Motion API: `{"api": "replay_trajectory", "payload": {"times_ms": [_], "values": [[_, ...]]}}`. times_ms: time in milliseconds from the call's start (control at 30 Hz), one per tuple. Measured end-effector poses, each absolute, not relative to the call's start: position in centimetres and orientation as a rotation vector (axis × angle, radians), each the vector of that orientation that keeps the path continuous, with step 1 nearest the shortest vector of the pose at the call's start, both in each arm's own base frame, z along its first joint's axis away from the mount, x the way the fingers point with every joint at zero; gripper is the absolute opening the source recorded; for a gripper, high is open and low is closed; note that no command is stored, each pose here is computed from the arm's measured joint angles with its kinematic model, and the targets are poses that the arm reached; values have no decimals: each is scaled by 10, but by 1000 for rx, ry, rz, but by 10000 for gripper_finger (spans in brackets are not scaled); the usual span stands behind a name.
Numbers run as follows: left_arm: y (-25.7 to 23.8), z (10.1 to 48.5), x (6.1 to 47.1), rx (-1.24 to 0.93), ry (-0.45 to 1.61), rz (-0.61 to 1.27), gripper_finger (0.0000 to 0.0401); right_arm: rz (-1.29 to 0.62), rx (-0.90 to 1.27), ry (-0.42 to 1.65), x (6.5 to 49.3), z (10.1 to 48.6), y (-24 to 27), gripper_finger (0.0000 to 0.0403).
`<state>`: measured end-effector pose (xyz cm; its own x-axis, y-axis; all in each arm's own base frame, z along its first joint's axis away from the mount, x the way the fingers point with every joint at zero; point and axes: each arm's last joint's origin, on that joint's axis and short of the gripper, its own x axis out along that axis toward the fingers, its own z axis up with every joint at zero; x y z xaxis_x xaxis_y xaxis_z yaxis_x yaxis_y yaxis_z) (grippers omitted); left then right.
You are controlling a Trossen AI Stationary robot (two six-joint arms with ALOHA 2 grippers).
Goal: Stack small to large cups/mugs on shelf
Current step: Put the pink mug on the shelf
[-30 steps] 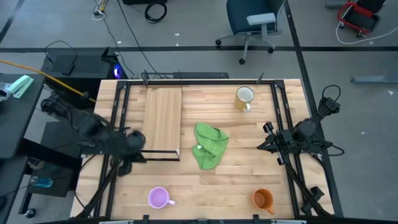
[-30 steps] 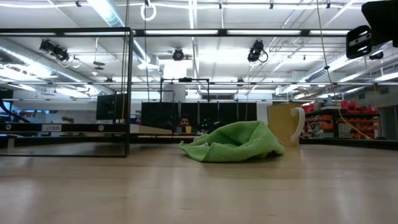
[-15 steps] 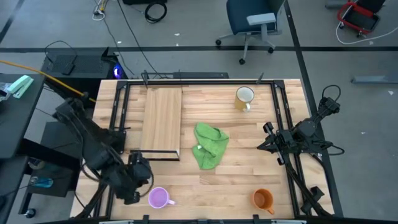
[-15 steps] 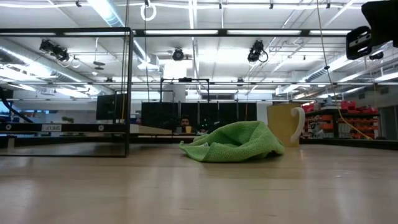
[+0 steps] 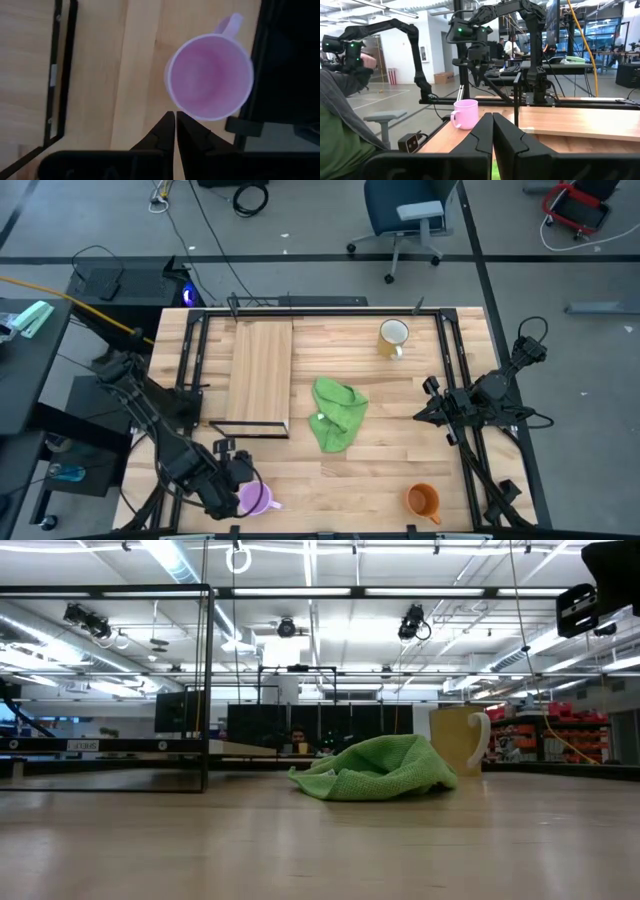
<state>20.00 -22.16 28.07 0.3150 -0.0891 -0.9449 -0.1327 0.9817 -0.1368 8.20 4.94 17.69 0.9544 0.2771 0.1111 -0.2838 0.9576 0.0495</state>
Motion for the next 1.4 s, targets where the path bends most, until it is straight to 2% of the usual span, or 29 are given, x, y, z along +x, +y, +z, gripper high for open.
{"api": "replay_trajectory", "payload": {"times_ms": [267,600,733,1400], "values": [[-230,280,214,-252,1168,-39,52,285,64,-104,82,177,49,13],[-222,255,228,-185,1310,48,94,285,63,-104,82,177,49,13],[-225,249,232,-182,1330,26,105,285,63,-104,82,177,49,13],[-226,228,245,-130,1402,-1,115,285,64,-104,82,177,49,13]]}}
